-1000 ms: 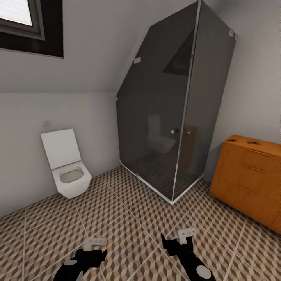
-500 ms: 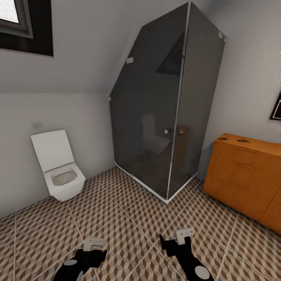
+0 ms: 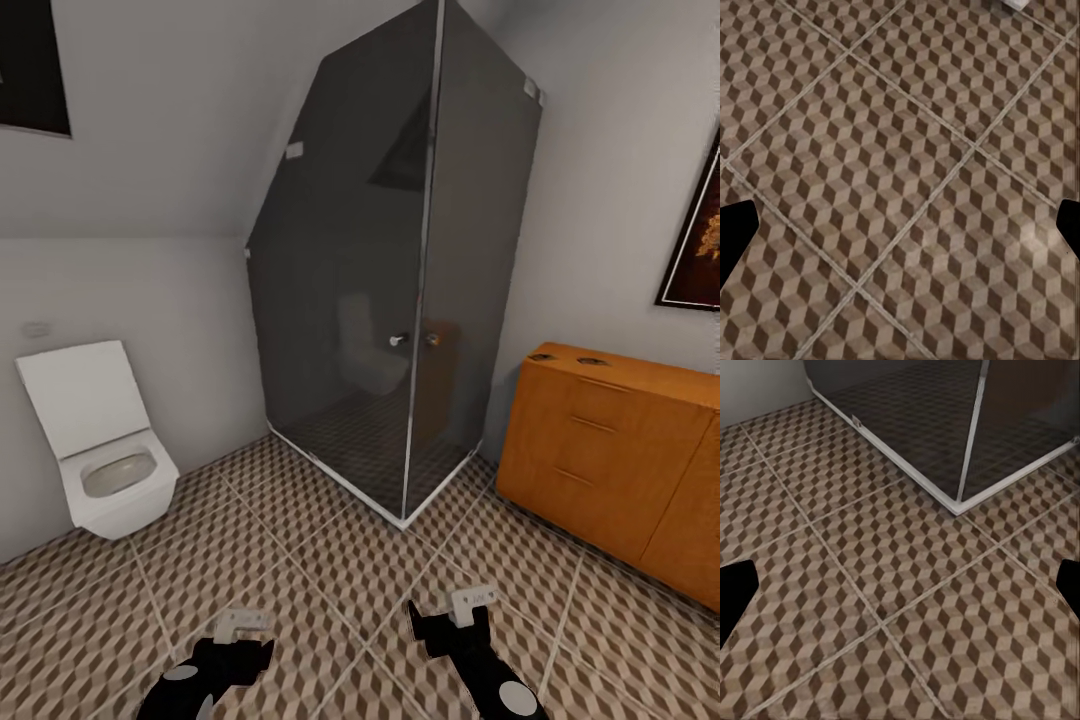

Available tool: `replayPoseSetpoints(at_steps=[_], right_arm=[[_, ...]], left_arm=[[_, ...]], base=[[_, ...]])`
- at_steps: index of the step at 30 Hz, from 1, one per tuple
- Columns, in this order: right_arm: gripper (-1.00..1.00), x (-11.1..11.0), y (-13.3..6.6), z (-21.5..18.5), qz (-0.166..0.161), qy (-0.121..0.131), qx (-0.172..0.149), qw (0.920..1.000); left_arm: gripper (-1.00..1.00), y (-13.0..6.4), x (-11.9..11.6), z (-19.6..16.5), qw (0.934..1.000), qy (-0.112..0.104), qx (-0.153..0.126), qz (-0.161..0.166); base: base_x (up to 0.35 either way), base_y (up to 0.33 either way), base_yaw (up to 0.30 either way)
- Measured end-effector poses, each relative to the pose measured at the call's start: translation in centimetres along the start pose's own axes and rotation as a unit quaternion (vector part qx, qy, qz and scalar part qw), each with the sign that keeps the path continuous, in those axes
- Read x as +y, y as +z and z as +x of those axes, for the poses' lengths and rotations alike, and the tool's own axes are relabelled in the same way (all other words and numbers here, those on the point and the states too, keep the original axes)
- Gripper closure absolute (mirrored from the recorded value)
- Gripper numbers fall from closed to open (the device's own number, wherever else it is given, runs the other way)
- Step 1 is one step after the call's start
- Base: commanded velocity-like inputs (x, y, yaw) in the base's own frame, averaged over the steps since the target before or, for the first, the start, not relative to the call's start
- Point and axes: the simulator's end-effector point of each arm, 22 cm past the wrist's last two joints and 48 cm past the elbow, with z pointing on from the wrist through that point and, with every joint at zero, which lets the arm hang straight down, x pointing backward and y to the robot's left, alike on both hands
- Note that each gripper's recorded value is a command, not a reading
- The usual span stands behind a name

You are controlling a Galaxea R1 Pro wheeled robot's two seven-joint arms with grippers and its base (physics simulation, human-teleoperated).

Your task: Take the four mousetraps from the cabinet in the bathroom and place them on the bathroom floor. Make sure all four end up on the same floor surface, and ensure that at least two of them are either under or directly next to the same bathroom sink.

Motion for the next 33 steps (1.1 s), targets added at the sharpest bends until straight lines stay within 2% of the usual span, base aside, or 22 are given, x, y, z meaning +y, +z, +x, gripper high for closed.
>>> replayPoseSetpoints(at_steps=[33], right_arm=[[-1.00, 0.00, 0.00, 0.00, 0.000, 0.000, 0.000, 1.0000]], left_arm=[[-1.00, 0.00, 0.00, 0.00, 1.0000, 0.000, 0.000, 0.000]], base=[[0.223, -0.208, -0.116]])
